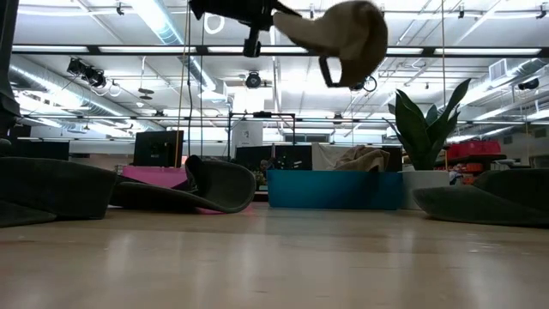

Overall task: Pick & Place hat
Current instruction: Put the light brown cap into the blue bin

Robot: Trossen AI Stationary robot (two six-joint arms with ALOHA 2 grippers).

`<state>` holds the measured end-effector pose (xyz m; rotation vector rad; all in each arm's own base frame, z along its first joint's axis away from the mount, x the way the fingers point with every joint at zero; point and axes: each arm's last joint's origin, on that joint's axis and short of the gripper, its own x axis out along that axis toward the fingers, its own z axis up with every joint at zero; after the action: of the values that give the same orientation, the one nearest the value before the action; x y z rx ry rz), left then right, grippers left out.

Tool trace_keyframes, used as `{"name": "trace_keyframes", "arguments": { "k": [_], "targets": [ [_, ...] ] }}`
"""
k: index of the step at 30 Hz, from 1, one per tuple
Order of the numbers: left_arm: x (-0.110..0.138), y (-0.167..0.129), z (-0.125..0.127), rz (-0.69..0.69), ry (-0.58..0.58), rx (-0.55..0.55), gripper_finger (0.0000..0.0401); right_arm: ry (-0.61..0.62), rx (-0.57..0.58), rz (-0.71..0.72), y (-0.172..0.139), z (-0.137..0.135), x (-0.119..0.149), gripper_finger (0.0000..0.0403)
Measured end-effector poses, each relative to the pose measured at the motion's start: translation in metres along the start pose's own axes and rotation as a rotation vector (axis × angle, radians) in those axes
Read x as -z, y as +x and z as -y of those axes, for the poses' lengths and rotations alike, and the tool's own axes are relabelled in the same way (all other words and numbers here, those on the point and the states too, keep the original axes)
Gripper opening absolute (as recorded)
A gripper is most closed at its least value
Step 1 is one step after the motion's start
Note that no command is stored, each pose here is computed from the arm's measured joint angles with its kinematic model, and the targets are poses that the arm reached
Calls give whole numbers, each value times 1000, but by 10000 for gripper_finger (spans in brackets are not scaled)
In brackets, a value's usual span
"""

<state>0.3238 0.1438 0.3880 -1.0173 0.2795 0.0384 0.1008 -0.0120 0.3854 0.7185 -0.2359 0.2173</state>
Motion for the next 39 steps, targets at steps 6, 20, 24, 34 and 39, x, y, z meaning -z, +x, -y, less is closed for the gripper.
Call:
{"name": "trace_keyframes", "arguments": {
  "k": [6,20,24,34,39],
  "targets": [
    [6,-3,-15,-4,-6,-185,12,3,17,9,-1,1,0,231],
    [5,1,-38,169,49,-546,12,15,77,-17,4,8,3,231],
    [6,21,-43,173,67,-508,12,13,85,-24,6,10,4,231],
    [22,78,-78,63,22,-453,12,12,93,-17,6,10,4,231],
    [25,94,-95,60,-11,-449,12,11,100,-3,6,10,3,231]
  ]
}}
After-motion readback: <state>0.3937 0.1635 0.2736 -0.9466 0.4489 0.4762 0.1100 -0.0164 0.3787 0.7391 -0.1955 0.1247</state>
